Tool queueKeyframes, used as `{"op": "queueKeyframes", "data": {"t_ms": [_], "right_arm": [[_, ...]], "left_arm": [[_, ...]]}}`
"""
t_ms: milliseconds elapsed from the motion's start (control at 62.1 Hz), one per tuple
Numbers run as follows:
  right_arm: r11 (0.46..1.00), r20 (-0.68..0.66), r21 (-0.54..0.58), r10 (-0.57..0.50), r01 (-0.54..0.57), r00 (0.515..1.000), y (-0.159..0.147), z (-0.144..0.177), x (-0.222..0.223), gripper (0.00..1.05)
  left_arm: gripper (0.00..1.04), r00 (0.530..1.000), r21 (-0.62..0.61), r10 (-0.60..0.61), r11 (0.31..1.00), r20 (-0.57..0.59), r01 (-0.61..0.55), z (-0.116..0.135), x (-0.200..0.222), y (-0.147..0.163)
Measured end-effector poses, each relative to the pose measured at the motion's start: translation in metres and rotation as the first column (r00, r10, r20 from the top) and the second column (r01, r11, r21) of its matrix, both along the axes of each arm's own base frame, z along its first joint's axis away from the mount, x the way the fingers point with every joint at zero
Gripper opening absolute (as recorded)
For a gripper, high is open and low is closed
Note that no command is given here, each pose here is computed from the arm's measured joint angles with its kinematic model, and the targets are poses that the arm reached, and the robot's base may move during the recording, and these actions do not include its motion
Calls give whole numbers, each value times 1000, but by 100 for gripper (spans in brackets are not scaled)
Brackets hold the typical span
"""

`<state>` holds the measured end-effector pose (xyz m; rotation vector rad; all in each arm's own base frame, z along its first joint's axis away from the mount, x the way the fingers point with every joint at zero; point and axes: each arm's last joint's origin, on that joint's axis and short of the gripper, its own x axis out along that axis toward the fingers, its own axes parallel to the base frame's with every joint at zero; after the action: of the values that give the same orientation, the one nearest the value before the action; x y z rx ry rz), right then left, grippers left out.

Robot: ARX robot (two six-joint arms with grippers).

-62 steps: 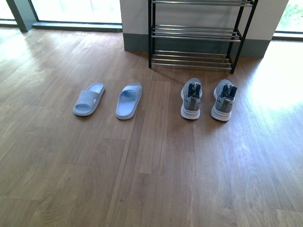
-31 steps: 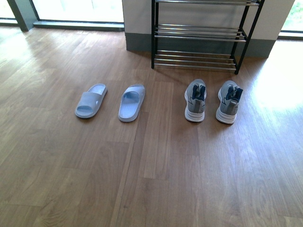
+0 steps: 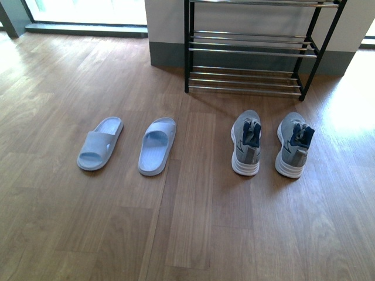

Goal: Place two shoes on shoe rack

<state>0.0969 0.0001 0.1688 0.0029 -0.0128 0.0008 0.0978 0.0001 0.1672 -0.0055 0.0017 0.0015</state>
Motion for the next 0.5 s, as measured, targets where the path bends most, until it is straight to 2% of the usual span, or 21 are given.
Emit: {"op": "queueKeyframes", "data": {"t_ms": [499], "right_arm": [[1000,-1,0,0,0,1000,0,0,0,96]], "left_arm": [[95,1000,0,0,1000,0,0,0,0,0]]}}
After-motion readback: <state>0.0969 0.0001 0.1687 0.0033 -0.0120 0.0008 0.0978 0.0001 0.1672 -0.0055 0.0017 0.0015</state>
